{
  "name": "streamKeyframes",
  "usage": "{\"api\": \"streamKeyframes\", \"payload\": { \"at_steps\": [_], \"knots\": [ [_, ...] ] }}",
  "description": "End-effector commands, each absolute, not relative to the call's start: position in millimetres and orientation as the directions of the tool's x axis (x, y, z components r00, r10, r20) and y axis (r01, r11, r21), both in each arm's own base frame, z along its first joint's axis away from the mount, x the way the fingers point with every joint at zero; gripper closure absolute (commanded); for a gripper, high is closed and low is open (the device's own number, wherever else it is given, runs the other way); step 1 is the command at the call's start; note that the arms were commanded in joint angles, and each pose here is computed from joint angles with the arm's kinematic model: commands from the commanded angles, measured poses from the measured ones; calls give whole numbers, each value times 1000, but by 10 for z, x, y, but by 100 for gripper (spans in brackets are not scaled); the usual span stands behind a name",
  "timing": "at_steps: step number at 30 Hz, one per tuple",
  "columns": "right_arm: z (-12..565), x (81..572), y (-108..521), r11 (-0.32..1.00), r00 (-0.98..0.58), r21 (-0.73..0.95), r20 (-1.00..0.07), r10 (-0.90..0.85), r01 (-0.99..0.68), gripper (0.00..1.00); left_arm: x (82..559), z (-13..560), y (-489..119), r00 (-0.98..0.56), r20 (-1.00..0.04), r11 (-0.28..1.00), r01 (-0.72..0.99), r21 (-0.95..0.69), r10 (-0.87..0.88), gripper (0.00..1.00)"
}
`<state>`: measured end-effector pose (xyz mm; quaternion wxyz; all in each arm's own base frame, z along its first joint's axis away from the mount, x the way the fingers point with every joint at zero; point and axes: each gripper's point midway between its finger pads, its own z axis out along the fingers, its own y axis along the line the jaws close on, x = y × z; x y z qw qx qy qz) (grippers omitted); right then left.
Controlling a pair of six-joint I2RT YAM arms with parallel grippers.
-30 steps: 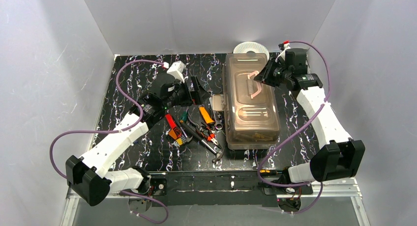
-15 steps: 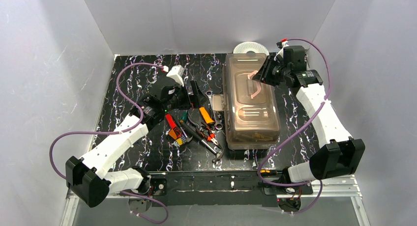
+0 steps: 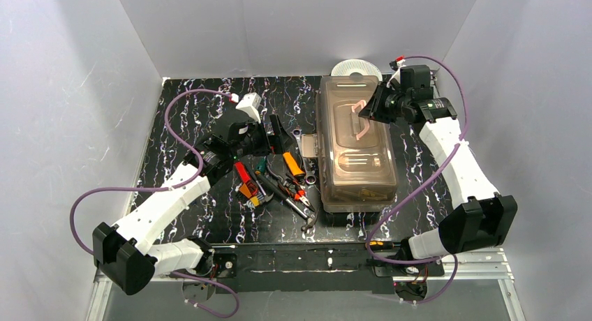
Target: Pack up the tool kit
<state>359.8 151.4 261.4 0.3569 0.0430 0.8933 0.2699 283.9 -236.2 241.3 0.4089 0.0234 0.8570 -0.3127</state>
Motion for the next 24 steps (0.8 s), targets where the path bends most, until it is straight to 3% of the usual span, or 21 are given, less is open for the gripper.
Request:
{"api": "streamKeyframes", "payload": {
  "at_steps": [1,4,18,24],
  "knots": [
    [2603,3620,1559,844,-743,519,-617,261,-135,83,2799,2439,-2269,-649,-731,813,298,-500,-212,2],
    [2654,3623,1554,844,-735,519,-624,265,-136,99,2797,2428,-2255,-648,-733,818,296,-494,-208,2],
    [3631,3516,1255,858,-588,484,-749,306,-171,99,2798,2386,-2323,-672,-705,800,284,-528,-227,2],
    [3660,3485,1054,861,-569,487,-753,330,-145,99,2645,1948,-2569,-793,-558,753,208,-624,-244,2]
  ]
}}
